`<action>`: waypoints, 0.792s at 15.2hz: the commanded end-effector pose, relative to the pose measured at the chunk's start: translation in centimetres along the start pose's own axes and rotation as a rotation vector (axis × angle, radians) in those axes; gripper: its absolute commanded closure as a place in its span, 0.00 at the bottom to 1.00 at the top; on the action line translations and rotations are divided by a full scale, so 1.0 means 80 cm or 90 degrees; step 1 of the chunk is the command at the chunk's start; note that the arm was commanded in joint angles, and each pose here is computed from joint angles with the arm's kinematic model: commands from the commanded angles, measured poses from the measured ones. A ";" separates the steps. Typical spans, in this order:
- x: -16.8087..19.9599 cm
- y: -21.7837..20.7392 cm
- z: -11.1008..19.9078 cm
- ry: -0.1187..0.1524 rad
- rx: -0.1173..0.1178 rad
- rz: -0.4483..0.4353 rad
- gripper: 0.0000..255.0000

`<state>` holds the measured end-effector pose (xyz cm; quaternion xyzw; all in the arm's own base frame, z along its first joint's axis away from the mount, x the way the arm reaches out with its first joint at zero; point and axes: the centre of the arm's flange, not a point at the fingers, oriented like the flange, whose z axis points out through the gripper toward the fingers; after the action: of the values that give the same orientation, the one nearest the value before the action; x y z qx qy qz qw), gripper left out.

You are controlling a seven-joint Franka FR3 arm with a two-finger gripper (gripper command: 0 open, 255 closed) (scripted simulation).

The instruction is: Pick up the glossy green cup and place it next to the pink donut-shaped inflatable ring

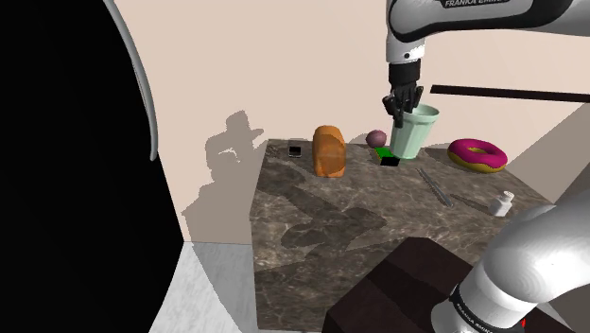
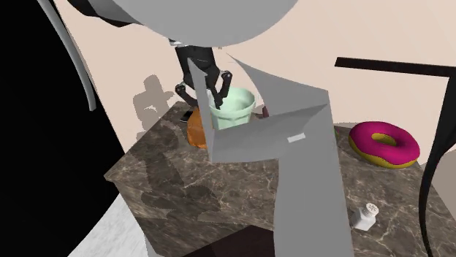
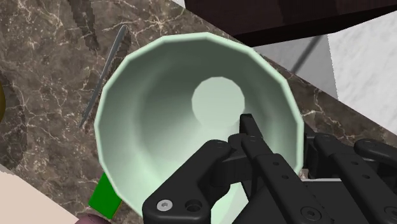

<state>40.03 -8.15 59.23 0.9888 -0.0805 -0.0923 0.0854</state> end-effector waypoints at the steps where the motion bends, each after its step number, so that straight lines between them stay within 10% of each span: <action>1: -0.012 0.033 0.009 0.000 0.000 -0.001 1.00; 12: -0.060 0.204 0.049 0.000 0.000 -0.001 1.00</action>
<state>32.99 -22.73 59.12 0.9888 -0.0808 -0.0922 0.0851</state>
